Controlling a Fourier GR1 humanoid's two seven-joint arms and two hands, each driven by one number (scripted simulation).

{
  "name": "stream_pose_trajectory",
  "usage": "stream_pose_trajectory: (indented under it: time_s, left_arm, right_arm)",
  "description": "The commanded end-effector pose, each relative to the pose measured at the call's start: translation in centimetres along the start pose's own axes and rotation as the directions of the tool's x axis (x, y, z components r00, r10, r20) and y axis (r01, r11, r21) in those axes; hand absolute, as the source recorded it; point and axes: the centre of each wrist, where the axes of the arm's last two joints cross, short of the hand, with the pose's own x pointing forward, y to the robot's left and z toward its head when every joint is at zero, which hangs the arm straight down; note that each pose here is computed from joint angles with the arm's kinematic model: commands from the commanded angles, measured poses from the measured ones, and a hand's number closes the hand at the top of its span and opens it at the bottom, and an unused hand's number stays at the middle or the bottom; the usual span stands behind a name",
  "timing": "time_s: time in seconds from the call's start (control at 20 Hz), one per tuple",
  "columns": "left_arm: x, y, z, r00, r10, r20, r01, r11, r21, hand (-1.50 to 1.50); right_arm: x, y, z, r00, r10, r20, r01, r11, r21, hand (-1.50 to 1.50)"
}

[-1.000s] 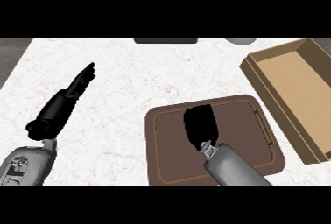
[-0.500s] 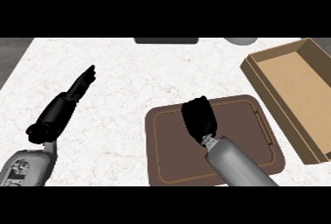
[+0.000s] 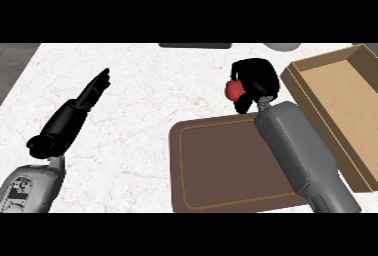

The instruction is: Pick the bell pepper from the tray and place it in the cardboard box

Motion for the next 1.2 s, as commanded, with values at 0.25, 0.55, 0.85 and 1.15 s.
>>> stream_pose_trajectory:
  time_s: [0.25, 0.55, 0.85, 1.15]
  left_arm:
    - [-0.7, 0.0, 1.8, 1.000, -0.007, -0.019, 0.007, 1.000, -0.003, 0.00]
    - [-0.2, 0.8, 1.0, 1.000, -0.016, -0.017, 0.017, 1.000, 0.017, 0.00]
    - [0.6, 0.1, 0.9, 1.000, -0.008, -0.007, 0.008, 1.000, 0.027, 0.00]
    - [-0.9, -1.1, 0.6, 1.000, 0.014, -0.011, -0.014, 1.000, 0.004, 0.00]
  right_arm:
    - [0.5, -6.8, -2.6, 0.996, -0.068, -0.057, 0.051, 0.967, -0.251, 1.50]
    - [-2.4, -10.9, -2.4, 0.914, -0.293, -0.282, 0.135, 0.874, -0.468, 1.50]
    - [-10.0, -13.3, -1.9, 0.841, -0.348, -0.413, 0.073, 0.831, -0.551, 1.50]
    - [-15.8, -15.4, -1.8, 0.804, -0.343, -0.486, 0.025, 0.836, -0.549, 1.50]
